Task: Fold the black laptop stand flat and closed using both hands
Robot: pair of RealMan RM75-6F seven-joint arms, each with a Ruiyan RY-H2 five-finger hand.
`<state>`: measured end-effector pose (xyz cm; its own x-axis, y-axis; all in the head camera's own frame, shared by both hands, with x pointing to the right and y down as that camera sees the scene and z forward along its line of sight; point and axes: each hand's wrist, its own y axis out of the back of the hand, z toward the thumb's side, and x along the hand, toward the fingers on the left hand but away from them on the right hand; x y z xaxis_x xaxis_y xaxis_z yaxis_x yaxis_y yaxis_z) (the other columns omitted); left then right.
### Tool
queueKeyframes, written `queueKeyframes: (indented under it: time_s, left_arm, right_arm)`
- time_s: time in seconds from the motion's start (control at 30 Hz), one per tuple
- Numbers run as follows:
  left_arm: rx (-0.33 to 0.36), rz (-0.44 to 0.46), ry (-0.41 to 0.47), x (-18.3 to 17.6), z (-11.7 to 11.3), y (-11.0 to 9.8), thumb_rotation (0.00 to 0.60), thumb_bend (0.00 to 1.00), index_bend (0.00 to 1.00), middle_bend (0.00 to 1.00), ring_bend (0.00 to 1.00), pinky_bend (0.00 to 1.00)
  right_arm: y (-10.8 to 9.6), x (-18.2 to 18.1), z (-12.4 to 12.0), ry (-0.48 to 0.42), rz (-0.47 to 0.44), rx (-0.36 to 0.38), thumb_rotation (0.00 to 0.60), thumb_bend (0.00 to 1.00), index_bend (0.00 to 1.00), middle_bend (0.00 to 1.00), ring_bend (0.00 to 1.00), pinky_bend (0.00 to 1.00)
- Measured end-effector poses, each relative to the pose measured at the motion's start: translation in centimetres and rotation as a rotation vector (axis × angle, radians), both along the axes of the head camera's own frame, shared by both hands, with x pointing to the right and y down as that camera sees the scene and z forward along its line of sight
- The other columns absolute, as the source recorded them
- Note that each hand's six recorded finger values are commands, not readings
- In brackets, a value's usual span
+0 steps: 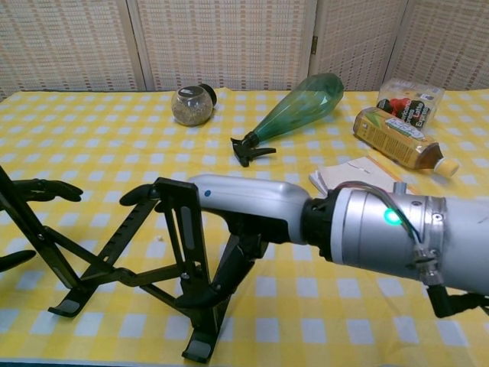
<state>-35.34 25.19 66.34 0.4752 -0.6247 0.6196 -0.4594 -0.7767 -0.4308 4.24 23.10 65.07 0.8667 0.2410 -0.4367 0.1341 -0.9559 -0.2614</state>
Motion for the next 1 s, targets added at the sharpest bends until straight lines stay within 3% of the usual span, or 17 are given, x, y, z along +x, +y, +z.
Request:
queueKeyframes:
  time_s: [0.5,0.77,0.9,1.0]
  left_arm:
    - [0.124,-0.058,-0.008,-1.5,-2.2,-2.0,0.6,0.4,0.18,0.08,0.0,0.0]
    - [0.237,-0.095,-0.012,-2.3,-3.8,-4.5,0.6,0.41,0.16,0.07,0.0,0.0]
    - [0.253,-0.08,-0.024,-2.1,-3.8,-5.7,0.6,0.4,0.16,0.07,0.0,0.0]
    - [0.255,-0.057,-0.036,-1.7,-3.5,-6.5,0.6,0.4,0.16,0.07,0.0,0.0]
  right_arm:
    - [-3.0,1.1,1.6,0.066,0.17,0.019,0.6,0.3,0.0,0.0,0.0,0.0]
    - [-6.3,6.6,0.8,0.107,0.336,0.005,0.6,0.3,0.0,0.0,0.0,0.0]
    - [-8.0,10.4,-0.2,0.119,0.426,0.055,0.6,0.3,0.0,0.0,0.0,0.0]
    - [-8.8,12.3,-1.3,0.12,0.446,0.112,0.6,0.3,0.0,0.0,0.0,0.0]
